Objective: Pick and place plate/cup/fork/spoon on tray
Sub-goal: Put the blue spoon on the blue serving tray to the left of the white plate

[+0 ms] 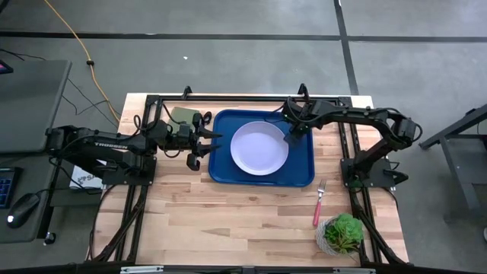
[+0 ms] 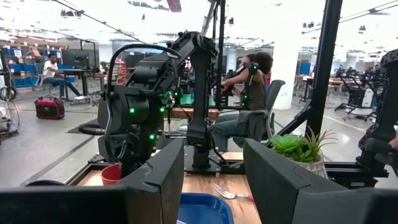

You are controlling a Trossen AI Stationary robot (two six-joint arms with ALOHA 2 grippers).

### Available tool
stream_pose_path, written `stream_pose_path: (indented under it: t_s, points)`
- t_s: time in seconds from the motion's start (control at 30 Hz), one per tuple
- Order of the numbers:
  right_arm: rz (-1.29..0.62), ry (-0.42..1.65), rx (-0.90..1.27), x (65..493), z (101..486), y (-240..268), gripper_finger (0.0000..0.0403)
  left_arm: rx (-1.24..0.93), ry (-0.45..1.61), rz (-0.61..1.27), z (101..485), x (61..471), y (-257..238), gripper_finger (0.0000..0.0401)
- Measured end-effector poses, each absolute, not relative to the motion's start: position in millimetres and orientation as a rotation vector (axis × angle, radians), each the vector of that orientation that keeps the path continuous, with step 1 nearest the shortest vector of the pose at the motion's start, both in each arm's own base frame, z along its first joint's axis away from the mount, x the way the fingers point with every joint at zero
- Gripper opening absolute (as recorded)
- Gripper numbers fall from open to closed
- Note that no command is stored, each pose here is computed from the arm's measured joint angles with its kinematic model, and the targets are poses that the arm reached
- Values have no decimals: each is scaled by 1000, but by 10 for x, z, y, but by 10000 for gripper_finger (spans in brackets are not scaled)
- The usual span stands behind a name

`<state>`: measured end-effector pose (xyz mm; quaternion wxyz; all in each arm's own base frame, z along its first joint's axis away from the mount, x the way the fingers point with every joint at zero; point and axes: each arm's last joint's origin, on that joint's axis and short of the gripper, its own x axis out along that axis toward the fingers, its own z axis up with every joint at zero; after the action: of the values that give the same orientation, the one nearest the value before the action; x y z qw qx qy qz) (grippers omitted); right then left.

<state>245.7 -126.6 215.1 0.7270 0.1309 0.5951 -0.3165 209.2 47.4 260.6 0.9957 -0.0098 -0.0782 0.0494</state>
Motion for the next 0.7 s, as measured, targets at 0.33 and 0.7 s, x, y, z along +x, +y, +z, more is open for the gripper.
stream_pose_path:
  t_s: [0.33,0.7]
  points:
    - [-721,1290,241,2532,2679,-1313,180,-22,-142,99,2591,2094,475,145]
    - [-652,980,157,2172,3188,-769,181,-34,-101,100,2551,2099,476,145]
